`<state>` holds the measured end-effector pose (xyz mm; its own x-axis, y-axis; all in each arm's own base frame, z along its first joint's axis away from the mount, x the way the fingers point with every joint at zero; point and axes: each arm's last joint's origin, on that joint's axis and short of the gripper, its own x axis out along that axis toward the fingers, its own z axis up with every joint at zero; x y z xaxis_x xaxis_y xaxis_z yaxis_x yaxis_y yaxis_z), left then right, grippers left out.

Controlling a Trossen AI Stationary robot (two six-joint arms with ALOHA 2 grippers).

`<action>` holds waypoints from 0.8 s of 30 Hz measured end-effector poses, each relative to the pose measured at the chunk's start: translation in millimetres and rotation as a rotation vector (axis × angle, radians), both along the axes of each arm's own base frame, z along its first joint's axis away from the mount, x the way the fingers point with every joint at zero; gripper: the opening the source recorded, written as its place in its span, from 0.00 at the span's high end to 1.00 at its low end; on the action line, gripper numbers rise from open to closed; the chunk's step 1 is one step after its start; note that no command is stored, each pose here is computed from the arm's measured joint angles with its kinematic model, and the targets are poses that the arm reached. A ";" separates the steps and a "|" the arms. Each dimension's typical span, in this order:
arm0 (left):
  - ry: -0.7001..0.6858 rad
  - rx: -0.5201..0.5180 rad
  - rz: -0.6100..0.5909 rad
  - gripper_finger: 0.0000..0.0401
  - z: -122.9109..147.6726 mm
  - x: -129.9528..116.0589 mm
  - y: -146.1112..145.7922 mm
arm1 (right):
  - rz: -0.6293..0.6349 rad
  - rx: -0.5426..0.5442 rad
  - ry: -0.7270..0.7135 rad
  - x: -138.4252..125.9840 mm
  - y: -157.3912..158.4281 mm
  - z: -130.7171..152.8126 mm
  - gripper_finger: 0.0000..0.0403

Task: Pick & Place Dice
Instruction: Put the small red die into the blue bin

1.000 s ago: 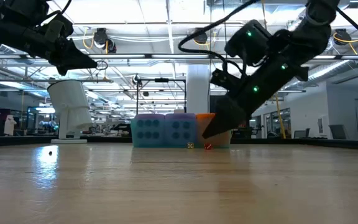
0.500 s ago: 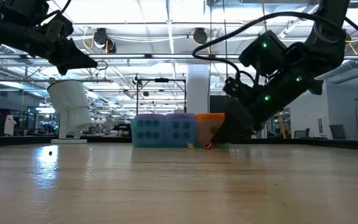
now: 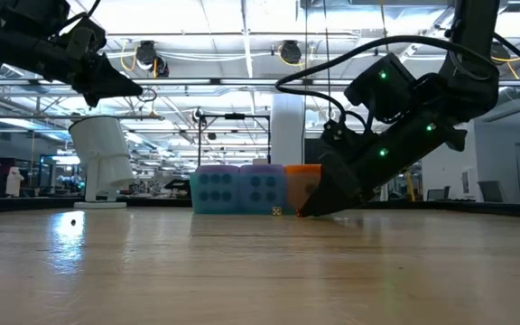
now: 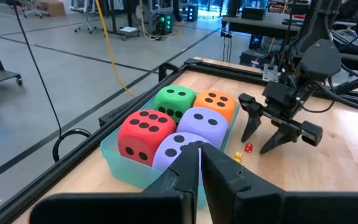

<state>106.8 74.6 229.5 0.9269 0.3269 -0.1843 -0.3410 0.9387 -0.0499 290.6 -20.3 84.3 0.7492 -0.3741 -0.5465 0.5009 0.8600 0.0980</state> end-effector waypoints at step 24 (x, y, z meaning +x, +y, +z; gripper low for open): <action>-0.004 -0.009 0.002 0.94 0.0 0.0 0.0 | 0.066 -0.015 0.012 6.5 -7.0 3.6 0.71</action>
<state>106.8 74.7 229.6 0.9268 0.3273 -0.1840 -0.3430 0.9374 -0.0600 297.1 -27.3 87.9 0.7658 -0.3322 -0.5506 0.4439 0.8926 0.0790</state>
